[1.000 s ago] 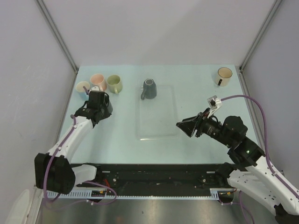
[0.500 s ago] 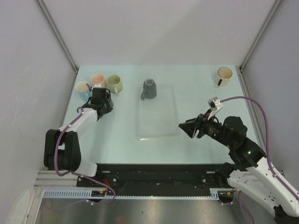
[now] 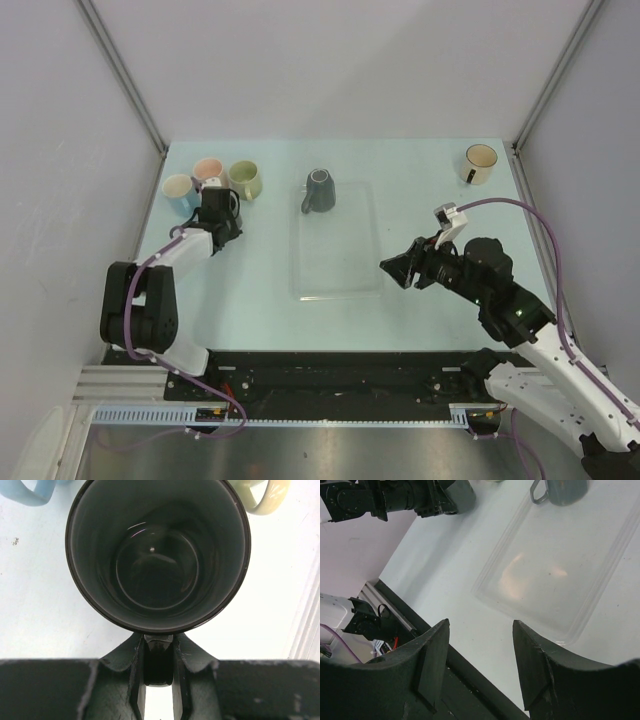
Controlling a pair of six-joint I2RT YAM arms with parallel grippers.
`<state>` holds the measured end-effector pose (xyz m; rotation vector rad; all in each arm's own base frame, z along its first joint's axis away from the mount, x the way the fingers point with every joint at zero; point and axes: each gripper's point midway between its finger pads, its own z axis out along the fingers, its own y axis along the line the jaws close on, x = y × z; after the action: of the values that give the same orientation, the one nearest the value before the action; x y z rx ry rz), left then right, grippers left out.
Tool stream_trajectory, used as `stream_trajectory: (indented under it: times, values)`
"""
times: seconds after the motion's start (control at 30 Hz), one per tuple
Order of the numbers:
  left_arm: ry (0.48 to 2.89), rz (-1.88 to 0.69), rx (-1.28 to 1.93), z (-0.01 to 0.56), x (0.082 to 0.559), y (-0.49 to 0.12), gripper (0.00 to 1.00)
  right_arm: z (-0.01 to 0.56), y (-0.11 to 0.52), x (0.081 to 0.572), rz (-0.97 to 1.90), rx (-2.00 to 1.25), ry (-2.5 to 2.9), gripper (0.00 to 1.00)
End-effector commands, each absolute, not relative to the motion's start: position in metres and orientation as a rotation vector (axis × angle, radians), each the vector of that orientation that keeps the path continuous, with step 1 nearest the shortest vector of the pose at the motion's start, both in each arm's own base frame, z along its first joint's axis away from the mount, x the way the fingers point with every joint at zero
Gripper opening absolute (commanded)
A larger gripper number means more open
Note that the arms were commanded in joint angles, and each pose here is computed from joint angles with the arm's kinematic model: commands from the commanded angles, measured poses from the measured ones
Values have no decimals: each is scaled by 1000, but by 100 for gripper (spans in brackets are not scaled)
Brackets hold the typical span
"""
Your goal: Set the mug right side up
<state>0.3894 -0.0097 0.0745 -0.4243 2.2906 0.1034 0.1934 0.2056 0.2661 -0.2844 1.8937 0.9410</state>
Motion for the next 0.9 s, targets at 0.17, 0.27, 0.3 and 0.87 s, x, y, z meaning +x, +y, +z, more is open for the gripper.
stream_trajectory:
  times: [0.17,0.27,0.3,0.87]
  values:
    - [2202,102,-457,84,410,-2,0,284,206,197,942,-298,1834,58]
    - [2243,111,-458,77,407,-2,0,284,206,197,942,-295,1835,58]
    - [2249,111,-457,76,408,-3,0,284,205,197,941,-293,1835,58]
    - [2326,27,-496,60,406,-13,36,288,203,194,954,-287,1825,58]
